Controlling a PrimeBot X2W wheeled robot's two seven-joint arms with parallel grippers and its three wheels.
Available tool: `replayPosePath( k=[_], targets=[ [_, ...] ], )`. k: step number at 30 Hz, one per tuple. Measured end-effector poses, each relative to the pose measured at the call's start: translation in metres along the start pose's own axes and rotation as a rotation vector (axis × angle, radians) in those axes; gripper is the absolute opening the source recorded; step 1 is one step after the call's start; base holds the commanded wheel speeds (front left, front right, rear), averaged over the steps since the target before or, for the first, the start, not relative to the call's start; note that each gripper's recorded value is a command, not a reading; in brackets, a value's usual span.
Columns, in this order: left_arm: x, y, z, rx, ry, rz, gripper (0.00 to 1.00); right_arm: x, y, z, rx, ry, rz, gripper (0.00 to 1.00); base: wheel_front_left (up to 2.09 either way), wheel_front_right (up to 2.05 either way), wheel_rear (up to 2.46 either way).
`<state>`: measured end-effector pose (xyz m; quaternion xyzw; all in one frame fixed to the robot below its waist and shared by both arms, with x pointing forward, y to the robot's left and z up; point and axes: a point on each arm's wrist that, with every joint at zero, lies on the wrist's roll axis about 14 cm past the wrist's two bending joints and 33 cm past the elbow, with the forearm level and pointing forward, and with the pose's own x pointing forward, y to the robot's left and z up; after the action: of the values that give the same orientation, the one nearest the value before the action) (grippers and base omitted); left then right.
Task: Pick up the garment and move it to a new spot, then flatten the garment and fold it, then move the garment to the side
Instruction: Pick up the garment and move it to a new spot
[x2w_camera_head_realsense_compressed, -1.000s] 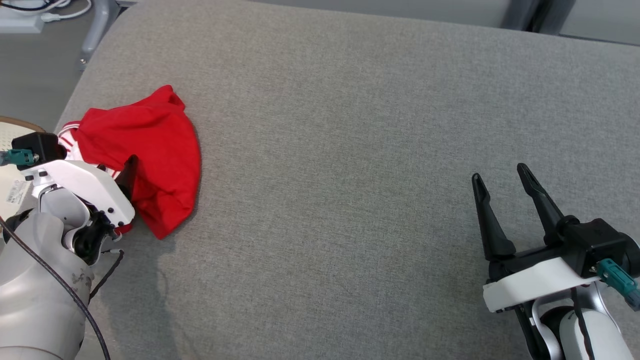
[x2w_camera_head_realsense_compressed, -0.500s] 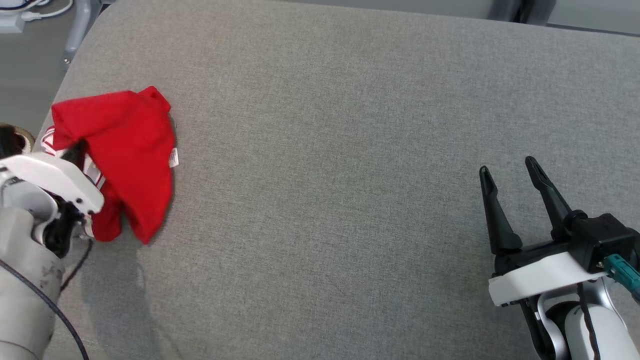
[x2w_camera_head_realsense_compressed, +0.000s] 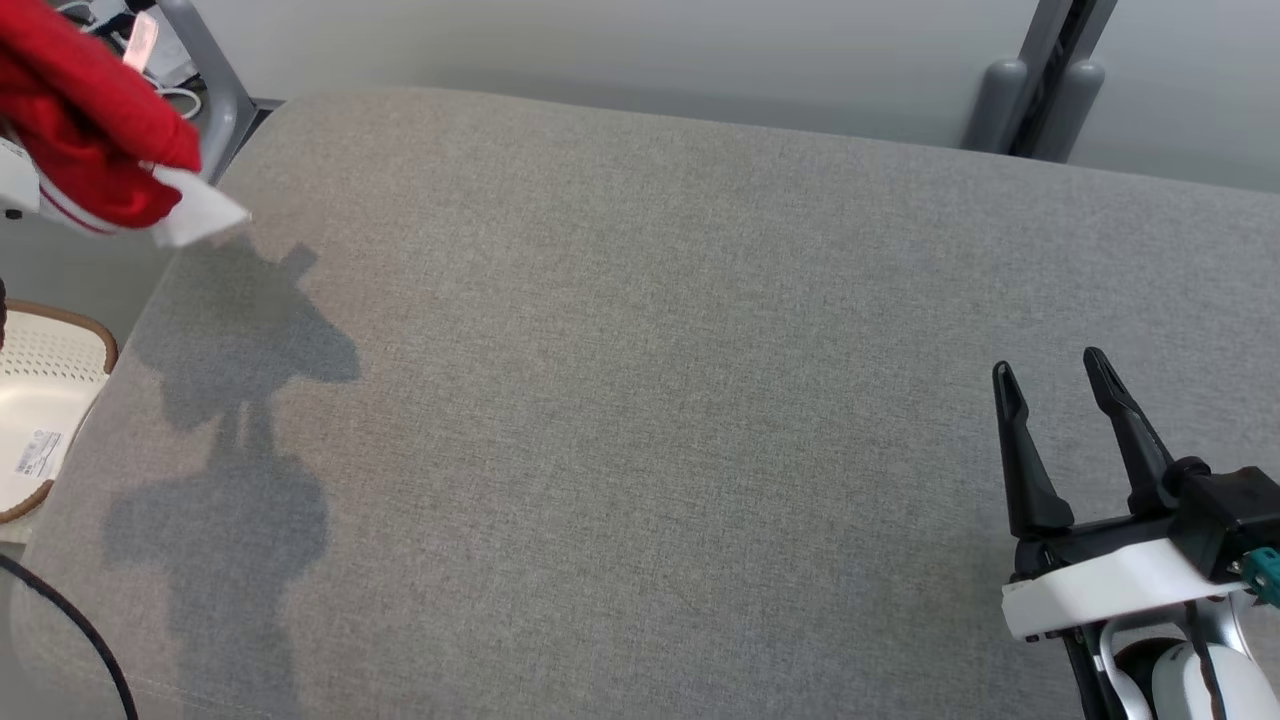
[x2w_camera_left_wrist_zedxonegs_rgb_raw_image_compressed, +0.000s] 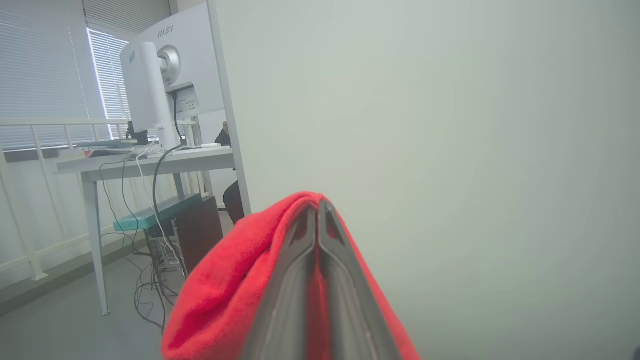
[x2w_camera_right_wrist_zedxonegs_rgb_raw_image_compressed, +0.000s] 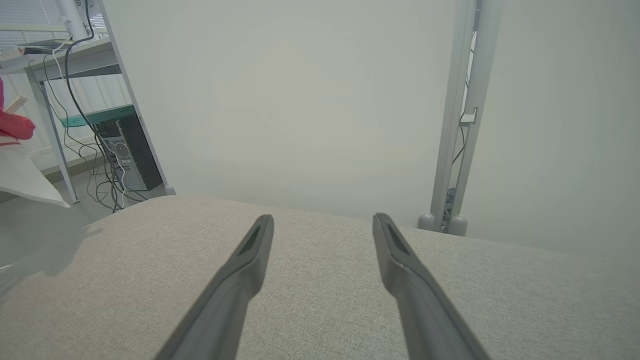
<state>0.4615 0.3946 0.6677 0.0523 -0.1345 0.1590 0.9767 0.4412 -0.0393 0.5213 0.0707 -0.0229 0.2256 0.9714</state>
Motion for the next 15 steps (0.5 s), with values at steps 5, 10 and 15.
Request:
replayPosePath(
  k=[5, 10, 15],
  targets=[
    [-0.016, -0.014, 0.043, 0.027, -0.149, -0.035, 0.00, -0.011, -0.002, 0.017, -0.004, -0.046, -0.018, 1.00, 0.00, 0.00, 0.00],
    [-0.036, -0.047, 0.045, -0.010, -0.195, -0.099, 0.00, -0.027, -0.013, 0.031, -0.008, -0.080, -0.062, 1.00, 0.00, 0.00, 0.00],
    [-0.055, -0.093, 0.036, -0.082, -0.181, -0.184, 0.00, -0.046, -0.029, 0.037, -0.008, -0.094, -0.121, 1.00, 0.00, 0.00, 0.00]
  ],
)
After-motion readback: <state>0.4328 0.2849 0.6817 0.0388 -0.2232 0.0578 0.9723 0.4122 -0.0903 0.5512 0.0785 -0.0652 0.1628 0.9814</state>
